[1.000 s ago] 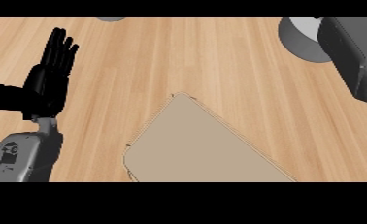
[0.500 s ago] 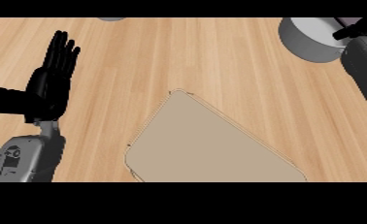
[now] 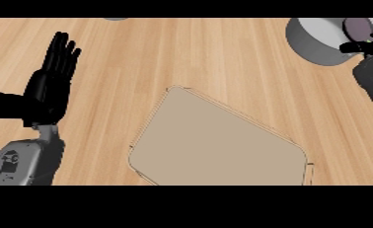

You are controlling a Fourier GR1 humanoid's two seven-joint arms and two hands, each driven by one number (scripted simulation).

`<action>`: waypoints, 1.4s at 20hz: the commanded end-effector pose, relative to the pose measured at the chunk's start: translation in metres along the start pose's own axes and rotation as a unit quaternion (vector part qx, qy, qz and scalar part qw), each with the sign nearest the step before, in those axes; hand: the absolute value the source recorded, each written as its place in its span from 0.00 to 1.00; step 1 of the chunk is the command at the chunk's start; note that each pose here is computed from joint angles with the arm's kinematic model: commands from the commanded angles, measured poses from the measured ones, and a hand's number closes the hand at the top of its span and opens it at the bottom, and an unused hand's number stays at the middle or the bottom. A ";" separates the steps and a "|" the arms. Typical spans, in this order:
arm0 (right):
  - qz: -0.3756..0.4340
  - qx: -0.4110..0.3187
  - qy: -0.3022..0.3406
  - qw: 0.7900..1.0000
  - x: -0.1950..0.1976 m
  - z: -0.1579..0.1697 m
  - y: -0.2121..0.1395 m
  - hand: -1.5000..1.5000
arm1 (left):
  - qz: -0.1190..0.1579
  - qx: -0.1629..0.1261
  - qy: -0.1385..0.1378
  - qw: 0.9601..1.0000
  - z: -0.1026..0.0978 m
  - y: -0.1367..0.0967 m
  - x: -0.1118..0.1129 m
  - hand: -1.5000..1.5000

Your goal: Pick the eggplant from the tray and place it in the pot

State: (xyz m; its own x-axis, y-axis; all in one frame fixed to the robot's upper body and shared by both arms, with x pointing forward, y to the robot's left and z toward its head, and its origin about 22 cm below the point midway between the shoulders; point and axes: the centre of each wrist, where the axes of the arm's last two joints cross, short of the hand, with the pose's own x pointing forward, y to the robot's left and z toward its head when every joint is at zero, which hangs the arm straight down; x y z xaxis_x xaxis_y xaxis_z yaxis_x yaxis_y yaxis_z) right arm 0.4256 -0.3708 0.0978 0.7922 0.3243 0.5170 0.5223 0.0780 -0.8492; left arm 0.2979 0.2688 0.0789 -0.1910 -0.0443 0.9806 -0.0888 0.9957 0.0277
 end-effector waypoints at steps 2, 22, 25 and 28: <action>-0.033 0.037 -0.039 0.998 -0.024 -0.012 0.002 0.00 | -0.005 0.001 -0.014 1.000 -0.008 0.006 0.014 0.50; -0.325 -0.122 -0.025 0.937 -0.050 -0.009 -0.016 0.00 | 0.001 0.014 0.003 1.000 0.013 0.001 -0.001 0.50; -0.346 -0.134 -0.028 0.928 -0.062 -0.015 -0.031 0.00 | 0.002 0.017 0.007 1.000 0.002 -0.001 -0.008 0.50; -0.365 -0.142 -0.029 0.920 -0.094 -0.026 -0.048 0.00 | 0.002 0.017 0.007 1.000 -0.009 0.012 0.005 0.50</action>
State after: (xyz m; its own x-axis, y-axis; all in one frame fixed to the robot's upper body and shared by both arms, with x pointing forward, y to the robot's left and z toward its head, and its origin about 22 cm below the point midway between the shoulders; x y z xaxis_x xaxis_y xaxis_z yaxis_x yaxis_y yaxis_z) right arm 0.3624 -0.4165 0.0985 0.2410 0.3381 0.9097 0.9511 0.1043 -0.2907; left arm 0.2978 0.2719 0.0783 -0.1796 -0.0461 0.9827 -0.1187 0.9926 0.0249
